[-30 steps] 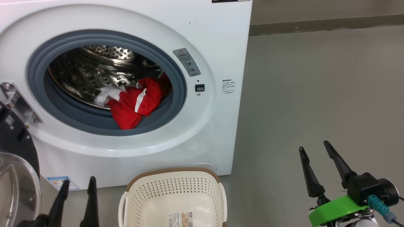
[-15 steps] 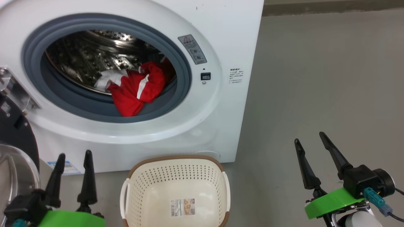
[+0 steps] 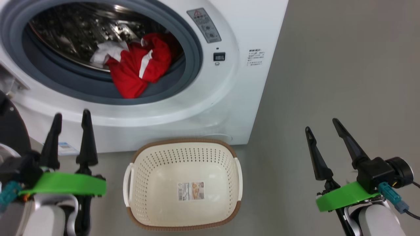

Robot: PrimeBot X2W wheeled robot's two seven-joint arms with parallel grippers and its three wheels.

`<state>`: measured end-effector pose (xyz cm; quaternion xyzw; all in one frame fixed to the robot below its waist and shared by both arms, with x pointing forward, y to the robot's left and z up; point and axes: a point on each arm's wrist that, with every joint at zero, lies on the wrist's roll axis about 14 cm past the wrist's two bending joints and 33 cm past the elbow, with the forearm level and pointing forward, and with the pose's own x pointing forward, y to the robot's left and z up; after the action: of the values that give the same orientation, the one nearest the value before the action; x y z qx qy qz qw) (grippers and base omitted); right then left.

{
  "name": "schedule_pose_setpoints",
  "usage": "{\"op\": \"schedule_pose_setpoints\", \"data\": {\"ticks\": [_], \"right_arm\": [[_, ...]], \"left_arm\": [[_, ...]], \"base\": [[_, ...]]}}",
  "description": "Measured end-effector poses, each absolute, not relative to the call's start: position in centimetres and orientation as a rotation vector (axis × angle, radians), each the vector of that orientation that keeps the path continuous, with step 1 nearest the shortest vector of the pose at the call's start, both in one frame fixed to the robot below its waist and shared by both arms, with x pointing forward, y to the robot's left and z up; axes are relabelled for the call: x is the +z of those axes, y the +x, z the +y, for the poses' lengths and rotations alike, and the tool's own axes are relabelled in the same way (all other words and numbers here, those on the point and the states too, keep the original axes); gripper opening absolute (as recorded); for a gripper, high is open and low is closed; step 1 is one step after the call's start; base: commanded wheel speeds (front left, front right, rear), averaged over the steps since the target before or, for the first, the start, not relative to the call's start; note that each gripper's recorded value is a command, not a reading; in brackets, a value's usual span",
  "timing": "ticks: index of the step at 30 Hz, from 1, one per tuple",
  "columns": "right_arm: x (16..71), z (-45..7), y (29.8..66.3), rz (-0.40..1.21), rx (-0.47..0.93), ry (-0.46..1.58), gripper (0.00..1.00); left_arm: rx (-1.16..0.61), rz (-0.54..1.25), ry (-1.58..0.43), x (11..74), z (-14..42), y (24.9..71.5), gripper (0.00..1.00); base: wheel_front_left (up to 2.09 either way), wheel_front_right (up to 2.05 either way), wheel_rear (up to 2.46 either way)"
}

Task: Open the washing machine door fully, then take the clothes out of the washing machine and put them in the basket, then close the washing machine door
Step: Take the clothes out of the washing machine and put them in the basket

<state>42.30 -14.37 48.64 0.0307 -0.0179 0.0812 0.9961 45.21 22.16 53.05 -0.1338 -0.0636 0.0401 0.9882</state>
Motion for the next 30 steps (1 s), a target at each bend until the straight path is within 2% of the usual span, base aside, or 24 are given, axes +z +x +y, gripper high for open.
{"op": "schedule_pose_setpoints", "data": {"ticks": [16,30], "right_arm": [[45.3,-13.9,45.9,0.018,0.175,0.055,1.0],[44.1,-13.6,49.1,-0.009,0.189,0.04,1.0]], "left_arm": [[0.03,-0.097,-0.285,51.4,21.4,53.9,1.0],[0.025,0.037,-0.293,46.3,21.3,61.0,1.0]], "base": [[0.0,0.0,0.0],[0.0,0.0,0.0]]}}
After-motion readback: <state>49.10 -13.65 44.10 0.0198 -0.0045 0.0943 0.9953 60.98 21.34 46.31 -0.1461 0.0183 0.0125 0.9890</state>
